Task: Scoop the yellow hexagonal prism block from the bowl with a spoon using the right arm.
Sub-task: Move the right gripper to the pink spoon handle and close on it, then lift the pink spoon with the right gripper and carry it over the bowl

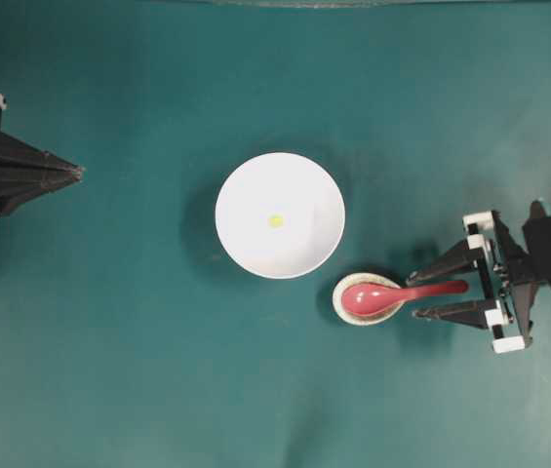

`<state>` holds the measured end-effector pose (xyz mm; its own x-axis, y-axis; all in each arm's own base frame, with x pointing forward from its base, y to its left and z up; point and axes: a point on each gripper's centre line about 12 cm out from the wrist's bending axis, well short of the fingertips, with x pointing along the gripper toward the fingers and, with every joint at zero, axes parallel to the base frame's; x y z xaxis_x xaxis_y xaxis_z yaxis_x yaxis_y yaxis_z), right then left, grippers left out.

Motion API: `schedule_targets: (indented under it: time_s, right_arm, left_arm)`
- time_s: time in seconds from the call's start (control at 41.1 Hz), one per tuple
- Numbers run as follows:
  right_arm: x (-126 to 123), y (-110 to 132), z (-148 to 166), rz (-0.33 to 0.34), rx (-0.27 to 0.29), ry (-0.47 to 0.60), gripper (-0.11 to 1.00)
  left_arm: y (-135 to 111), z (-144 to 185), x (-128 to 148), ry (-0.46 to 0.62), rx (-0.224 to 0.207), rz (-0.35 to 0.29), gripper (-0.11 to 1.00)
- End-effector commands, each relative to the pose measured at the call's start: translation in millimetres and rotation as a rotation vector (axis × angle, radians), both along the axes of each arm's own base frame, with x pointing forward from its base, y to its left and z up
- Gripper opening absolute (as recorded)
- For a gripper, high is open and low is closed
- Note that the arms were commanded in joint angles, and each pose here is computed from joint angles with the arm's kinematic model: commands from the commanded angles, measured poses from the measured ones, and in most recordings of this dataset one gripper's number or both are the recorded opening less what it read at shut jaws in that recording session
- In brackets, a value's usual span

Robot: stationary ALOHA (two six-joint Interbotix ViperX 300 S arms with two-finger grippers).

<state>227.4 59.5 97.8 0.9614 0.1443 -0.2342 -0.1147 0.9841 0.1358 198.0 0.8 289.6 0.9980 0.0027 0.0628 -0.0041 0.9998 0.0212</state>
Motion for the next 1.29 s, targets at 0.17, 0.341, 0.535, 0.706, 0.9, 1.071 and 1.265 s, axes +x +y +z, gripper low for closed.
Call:
schedule_targets:
  time_s: [0.17, 0.341, 0.535, 0.706, 0.9, 1.071, 1.265]
  right_arm:
    - [1, -1, -12, -0.014, -0.011, 0.028, 0.55]
    - [1, -1, -19, -0.017, -0.021, 0.059, 0.55]
    - [0, -1, -21, -0.017, -0.024, 0.071, 0.55]
    - [0, -3, -24, -0.027, -0.027, 0.094, 0.55]
    - [0, -4, -25, -0.039, -0.027, 0.105, 0.55]
    - [0, -3, -24, -0.037, -0.027, 0.102, 0.55]
    - [0, -4, -24, -0.04, -0.027, 0.099, 0.5]
  left_arm:
    - [0, 9, 2, -0.026, 0.003, 0.001, 0.01]
    - [0, 9, 3, -0.025, 0.003, 0.001, 0.01]
    - [0, 8, 3, -0.023, 0.003, 0.001, 0.01]
    - [0, 8, 3, -0.02, 0.003, 0.001, 0.01]
    - [0, 7, 3, -0.017, 0.003, 0.001, 0.01]
    - [0, 6, 3, -0.014, 0.003, 0.001, 0.01]
    - [0, 6, 3, -0.012, 0.003, 0.001, 0.01]
